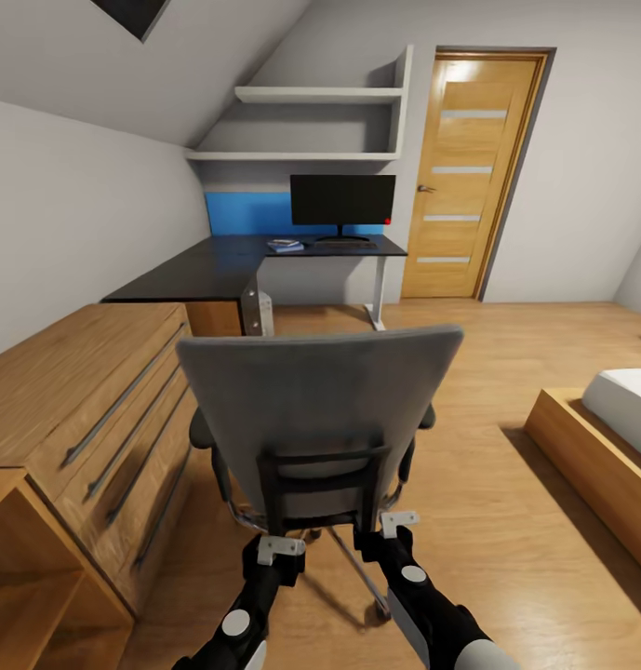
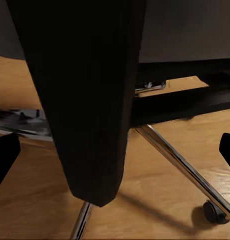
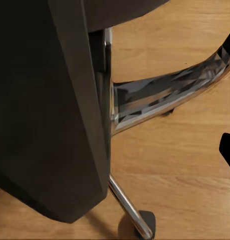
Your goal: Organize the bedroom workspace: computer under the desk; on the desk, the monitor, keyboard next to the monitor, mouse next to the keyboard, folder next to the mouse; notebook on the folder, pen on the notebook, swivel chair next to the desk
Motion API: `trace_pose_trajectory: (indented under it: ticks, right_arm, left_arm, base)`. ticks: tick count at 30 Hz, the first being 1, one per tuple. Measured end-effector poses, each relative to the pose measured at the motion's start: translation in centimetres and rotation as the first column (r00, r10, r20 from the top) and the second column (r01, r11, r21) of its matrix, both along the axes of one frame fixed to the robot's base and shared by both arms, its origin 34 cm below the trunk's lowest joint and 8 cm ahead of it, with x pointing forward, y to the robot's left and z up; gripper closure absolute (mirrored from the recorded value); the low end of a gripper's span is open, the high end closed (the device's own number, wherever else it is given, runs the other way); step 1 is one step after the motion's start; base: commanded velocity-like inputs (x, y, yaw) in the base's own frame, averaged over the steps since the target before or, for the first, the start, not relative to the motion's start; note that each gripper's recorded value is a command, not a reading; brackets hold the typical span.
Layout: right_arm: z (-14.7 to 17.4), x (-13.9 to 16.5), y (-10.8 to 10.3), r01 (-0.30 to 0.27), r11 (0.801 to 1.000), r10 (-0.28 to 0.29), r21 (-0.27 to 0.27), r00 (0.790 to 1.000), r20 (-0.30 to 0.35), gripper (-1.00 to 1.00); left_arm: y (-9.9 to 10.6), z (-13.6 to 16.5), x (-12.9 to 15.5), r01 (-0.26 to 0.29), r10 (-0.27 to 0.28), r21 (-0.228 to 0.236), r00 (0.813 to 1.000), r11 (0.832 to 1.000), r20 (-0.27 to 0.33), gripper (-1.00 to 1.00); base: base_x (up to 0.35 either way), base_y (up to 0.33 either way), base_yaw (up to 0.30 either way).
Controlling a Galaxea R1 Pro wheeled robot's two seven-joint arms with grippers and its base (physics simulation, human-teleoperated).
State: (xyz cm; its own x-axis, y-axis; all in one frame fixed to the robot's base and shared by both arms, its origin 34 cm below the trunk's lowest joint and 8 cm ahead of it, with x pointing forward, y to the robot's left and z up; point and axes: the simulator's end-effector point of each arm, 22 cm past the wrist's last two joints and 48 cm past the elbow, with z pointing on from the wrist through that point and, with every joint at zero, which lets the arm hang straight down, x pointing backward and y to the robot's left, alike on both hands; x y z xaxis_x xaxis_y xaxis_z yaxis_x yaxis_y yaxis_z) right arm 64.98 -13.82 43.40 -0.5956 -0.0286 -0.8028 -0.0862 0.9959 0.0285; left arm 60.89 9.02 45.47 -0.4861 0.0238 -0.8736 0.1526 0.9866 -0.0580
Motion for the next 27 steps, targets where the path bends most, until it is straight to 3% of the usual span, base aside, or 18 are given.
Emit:
trace_pose_trajectory:
  ticks: [10,27]
  right_arm:
    - [-0.07,-0.05,-0.02,0.001,1.0,-0.001,0.004,1.0,-0.002,-1.0]
    - [0.49,0.11,0.17,-0.008,1.0,0.008,-0.002,1.0,0.009,-1.0]
  left_arm:
    - [0.25,-0.05,0.03,-0.003,0.003,0.002,1.0,1.0,-0.001,-1.0]
    - [0.03,0.47,0.12,0.004,-0.004,0.005,1.0,1.0,0.012,-1.0]
  base:
    - [0.329,0.0,-0.013]
    - [0.33,0.0,-0.215]
